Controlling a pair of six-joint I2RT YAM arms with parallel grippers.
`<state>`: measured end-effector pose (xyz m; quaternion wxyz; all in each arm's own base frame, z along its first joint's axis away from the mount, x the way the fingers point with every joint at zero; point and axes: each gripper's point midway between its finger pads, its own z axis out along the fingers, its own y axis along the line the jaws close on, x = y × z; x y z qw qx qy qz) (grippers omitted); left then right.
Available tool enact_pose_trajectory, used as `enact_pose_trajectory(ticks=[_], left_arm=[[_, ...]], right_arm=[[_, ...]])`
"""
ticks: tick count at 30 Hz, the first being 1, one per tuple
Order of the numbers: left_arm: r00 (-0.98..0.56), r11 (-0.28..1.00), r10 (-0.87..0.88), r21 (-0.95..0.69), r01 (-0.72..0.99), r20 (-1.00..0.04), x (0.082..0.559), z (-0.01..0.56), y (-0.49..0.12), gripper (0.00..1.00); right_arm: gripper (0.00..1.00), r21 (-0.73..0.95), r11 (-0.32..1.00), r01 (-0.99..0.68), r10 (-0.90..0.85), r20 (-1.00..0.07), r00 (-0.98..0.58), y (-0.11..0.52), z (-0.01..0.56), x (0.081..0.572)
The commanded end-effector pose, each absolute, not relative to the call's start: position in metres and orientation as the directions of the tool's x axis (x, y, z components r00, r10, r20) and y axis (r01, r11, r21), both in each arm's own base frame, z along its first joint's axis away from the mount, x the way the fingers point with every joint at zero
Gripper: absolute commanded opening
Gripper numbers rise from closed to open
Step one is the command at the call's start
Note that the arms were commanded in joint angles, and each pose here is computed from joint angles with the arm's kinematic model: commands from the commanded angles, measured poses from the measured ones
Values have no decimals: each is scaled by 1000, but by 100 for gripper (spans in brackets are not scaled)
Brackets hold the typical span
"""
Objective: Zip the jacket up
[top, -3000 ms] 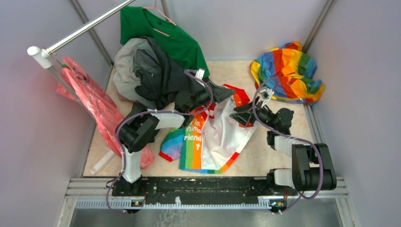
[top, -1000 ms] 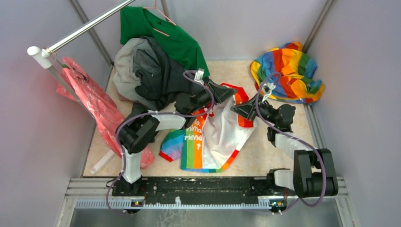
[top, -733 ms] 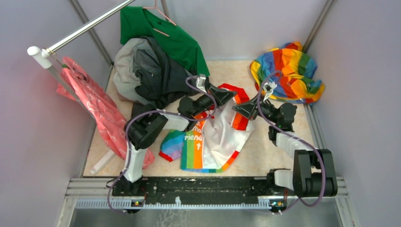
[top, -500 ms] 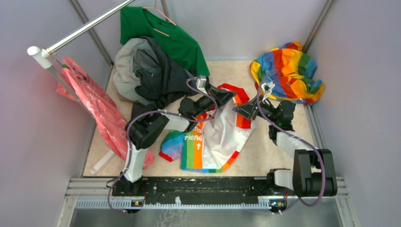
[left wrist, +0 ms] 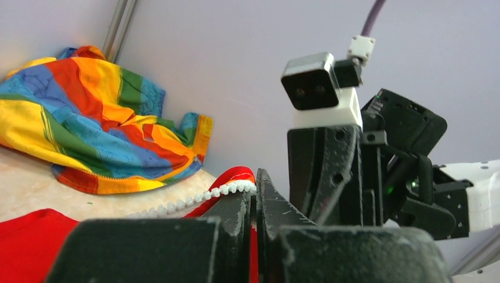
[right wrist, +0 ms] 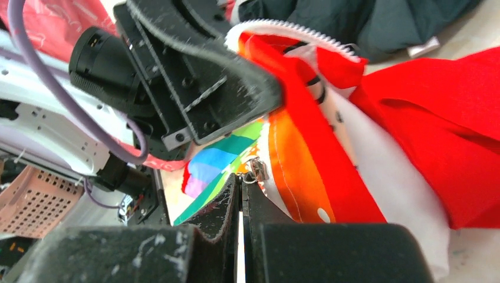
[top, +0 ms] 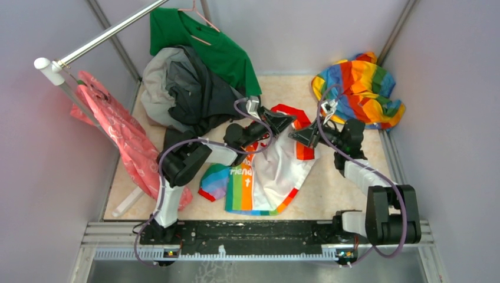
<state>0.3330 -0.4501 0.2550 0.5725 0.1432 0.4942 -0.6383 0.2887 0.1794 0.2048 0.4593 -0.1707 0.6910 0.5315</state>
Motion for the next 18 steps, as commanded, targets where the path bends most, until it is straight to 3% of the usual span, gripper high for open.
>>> enact_pose_trajectory(ticks=[1,10,18], left_arm=[[-142,95,-710,-293,951,-689,301,301,-435,0],[7,233,-648,-190,954,-761,304,293,-437,0],[100,358,-627,-171,918,-773,330,293,-413,0]], right_arm=[[0,541,381,-750,284,-840,-461,167,226,296],[0,487,270,-831,251,-869,-427,180,245,270],[0,470,274,-839,242,-878,-413,167,250,264]])
